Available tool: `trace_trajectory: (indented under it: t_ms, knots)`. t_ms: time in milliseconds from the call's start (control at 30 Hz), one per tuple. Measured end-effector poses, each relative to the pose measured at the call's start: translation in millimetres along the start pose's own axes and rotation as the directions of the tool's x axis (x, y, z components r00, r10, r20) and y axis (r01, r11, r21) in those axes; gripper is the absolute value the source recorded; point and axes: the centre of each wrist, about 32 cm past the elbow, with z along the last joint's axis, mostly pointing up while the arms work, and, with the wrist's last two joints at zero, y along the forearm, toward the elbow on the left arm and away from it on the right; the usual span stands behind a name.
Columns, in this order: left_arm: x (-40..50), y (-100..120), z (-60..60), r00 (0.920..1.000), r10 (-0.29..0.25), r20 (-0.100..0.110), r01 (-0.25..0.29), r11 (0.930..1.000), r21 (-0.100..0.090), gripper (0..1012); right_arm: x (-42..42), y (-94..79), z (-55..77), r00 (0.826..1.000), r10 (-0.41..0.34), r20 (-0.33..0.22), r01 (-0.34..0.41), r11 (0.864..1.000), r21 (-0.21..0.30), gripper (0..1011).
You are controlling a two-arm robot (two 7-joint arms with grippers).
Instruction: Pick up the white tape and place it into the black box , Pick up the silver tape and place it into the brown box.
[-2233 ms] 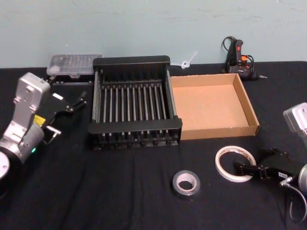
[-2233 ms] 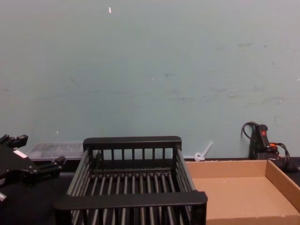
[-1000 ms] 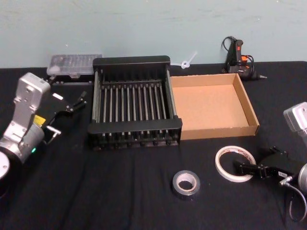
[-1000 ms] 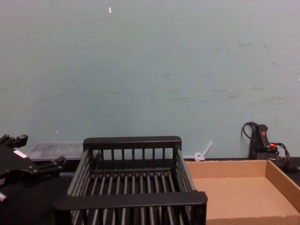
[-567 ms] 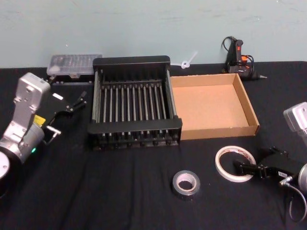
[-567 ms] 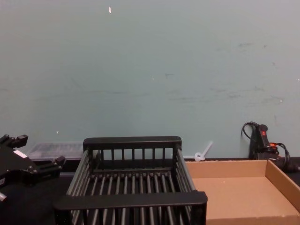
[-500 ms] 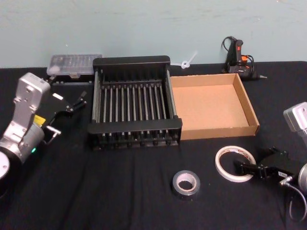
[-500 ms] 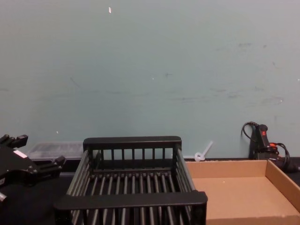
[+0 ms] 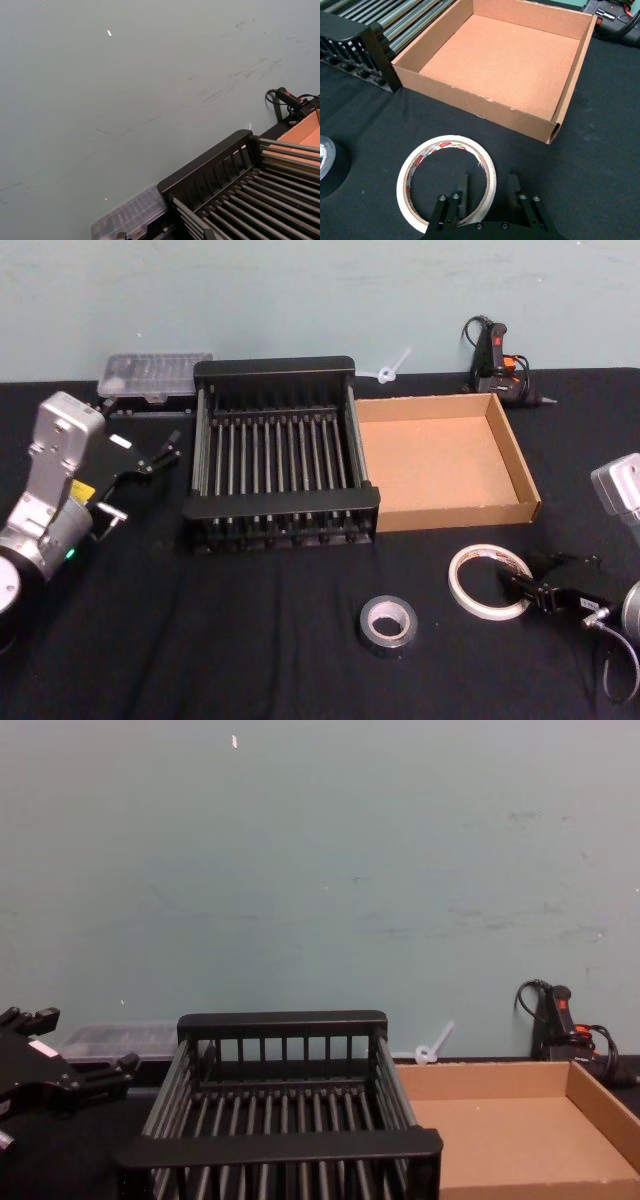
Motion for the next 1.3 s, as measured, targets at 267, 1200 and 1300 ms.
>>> trace_trajectory:
  t_ms: [267,1200,1300]
  knots:
    - [0.0,0.0,0.0,1.0000,0.000,0.000,0.000,1.0000,0.000,1001,0.0,0.0,0.0,1.000,0.000,0.000,0.000,1.000,0.000,268]
    - [0.0,0.0,0.0,1.0000,0.000,0.000,0.000,1.0000,0.000,1001,0.0,0.0,0.0,1.000,0.000,0.000,0.000,1.000,0.000,71]
    - [0.0,0.0,0.0,1.0000,0.000,0.000,0.000,1.0000,0.000,1001,0.0,0.0,0.0,1.000,0.000,0.000,0.000,1.000,0.000,71]
